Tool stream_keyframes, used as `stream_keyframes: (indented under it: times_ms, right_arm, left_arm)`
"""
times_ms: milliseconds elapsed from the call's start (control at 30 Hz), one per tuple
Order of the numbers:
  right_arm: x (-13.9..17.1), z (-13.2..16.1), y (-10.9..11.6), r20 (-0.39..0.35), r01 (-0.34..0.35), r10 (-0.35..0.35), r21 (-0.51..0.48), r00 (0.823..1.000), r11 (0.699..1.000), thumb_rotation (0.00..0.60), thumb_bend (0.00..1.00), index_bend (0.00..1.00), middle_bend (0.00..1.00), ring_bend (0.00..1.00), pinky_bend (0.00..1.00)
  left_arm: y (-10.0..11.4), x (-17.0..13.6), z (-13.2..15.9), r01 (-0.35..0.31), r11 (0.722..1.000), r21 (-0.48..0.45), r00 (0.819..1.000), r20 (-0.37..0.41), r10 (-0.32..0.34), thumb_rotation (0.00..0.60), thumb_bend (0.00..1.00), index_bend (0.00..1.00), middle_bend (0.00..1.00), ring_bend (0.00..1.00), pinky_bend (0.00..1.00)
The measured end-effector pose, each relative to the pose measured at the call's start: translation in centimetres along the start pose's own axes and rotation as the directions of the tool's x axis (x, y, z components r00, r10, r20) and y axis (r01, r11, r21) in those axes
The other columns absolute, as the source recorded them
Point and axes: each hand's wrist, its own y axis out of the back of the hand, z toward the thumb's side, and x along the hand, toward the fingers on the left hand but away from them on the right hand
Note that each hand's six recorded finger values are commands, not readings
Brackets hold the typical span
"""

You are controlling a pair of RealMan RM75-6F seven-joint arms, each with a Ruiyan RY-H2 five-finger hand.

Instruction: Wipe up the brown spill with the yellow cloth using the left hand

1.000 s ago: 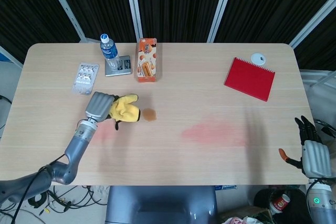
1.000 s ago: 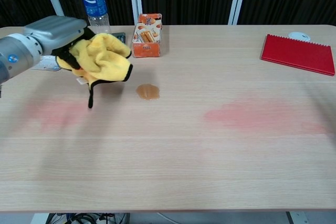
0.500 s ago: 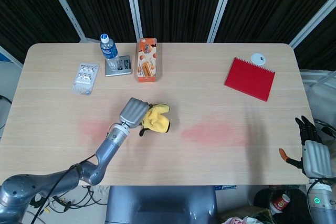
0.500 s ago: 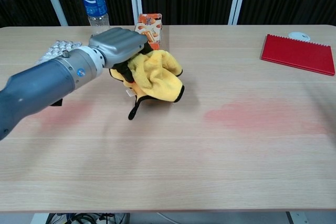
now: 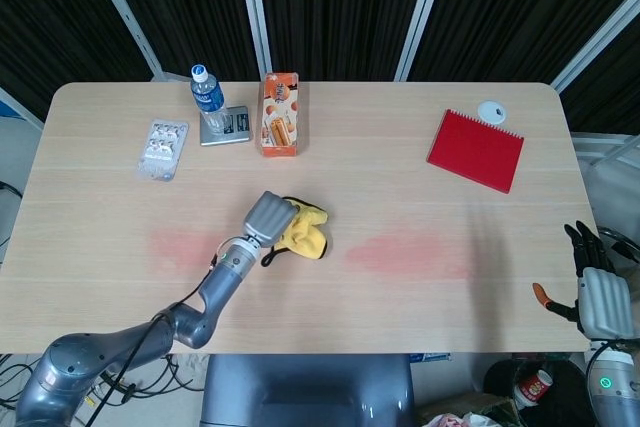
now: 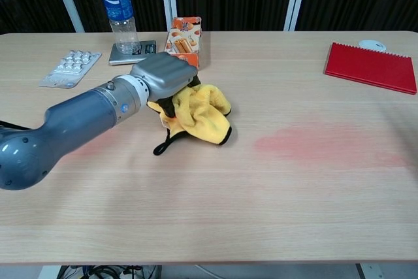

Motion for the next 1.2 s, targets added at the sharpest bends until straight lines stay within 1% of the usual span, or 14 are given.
stream_keyframes:
  times_ms: [133, 200, 300, 533, 733, 833, 900, 1000, 1100, 1133, 1200]
  right_arm:
    - [0.0, 0.0, 0.0, 0.0, 0.0, 0.0, -0.001, 1.0, 1.0, 0.6, 0.17, 0.0, 0.0, 0.0, 0.19]
    - [0.0, 0.0, 0.0, 0.0, 0.0, 0.0, -0.001, 1.0, 1.0, 0.6, 0.17, 0.01, 0.0, 0.0, 0.19]
    - [0.0, 0.0, 0.0, 0.0, -0.003, 0.003, -0.002, 1.0, 1.0, 0.6, 0.17, 0.01, 0.0, 0.0, 0.19]
    - [0.1, 0.1, -0.1, -0.003, -0.004, 0.004, -0.001, 1.0, 1.0, 0.6, 0.17, 0.01, 0.0, 0.0, 0.19]
    - [0.1, 0.2, 0.0, -0.004, -0.003, 0.003, -0.001, 1.0, 1.0, 0.6, 0.17, 0.01, 0.0, 0.0, 0.19]
    - [0.1, 0.2, -0.1, -0.006, -0.003, 0.003, 0.001, 1.0, 1.0, 0.6, 0.17, 0.0, 0.0, 0.0, 0.19]
    - [0.0, 0.3, -0.1, -0.008, -0.004, 0.004, 0.001, 1.0, 1.0, 0.6, 0.17, 0.0, 0.0, 0.0, 0.19]
    - [0.1, 0.3, -0.2, -0.011, -0.005, 0.005, 0.002, 1.0, 1.0, 0.6, 0.17, 0.01, 0.0, 0.0, 0.19]
    - [0.1, 0.3, -0.2, -0.011, -0.005, 0.005, 0.002, 1.0, 1.0, 0.6, 0.17, 0.01, 0.0, 0.0, 0.19]
    - [0.1, 0.3, -0.1, -0.011, -0.005, 0.005, 0.002, 1.0, 1.0, 0.6, 0.17, 0.01, 0.0, 0.0, 0.19]
    - [0.1, 0.3, -0.1, -0.01, -0.003, 0.003, 0.001, 1.0, 1.0, 0.6, 0.17, 0.01, 0.0, 0.0, 0.19]
  left_arm:
    - [-0.7, 0.1, -1.5, 0.021, 0.998, 0.058, 1.0, -0.022, -0.02, 0.6, 0.51, 0.72, 0.73, 0.64, 0.75]
    - [-0.9, 0.1, -2.0, 0.027, 0.997, 0.07, 0.999, -0.031, -0.025, 0.6, 0.51, 0.72, 0.73, 0.64, 0.75]
    - [-1.2, -0.2, -3.6, 0.038, 0.995, 0.092, 0.998, -0.057, -0.033, 0.6, 0.51, 0.72, 0.73, 0.64, 0.75]
    - [-2.1, -1.4, -8.6, 0.073, 0.988, 0.133, 0.989, -0.14, -0.054, 0.6, 0.52, 0.72, 0.73, 0.64, 0.75]
    - [-2.2, -3.0, -13.7, 0.099, 0.981, 0.17, 0.974, -0.217, -0.061, 0.6, 0.52, 0.72, 0.73, 0.64, 0.75]
    - [-2.0, -3.7, -15.5, 0.1, 0.981, 0.168, 0.968, -0.246, -0.056, 0.6, 0.52, 0.72, 0.73, 0.64, 0.75]
    - [-1.8, -3.9, -15.8, 0.087, 0.986, 0.145, 0.966, -0.254, -0.048, 0.6, 0.52, 0.72, 0.73, 0.64, 0.75]
    - [-1.0, -3.9, -15.4, 0.042, 0.995, 0.088, 0.967, -0.254, -0.019, 0.6, 0.52, 0.72, 0.73, 0.64, 0.75]
    - [0.4, -3.4, -14.1, -0.02, 0.999, 0.041, 0.972, -0.232, 0.029, 0.6, 0.52, 0.72, 0.73, 0.64, 0.74]
    - [0.8, -3.0, -13.3, -0.039, 0.999, 0.025, 0.975, -0.216, 0.044, 0.6, 0.52, 0.72, 0.73, 0.64, 0.74]
    - [1.3, -2.4, -11.9, -0.057, 0.998, 0.013, 0.98, -0.193, 0.058, 0.6, 0.52, 0.72, 0.73, 0.64, 0.74]
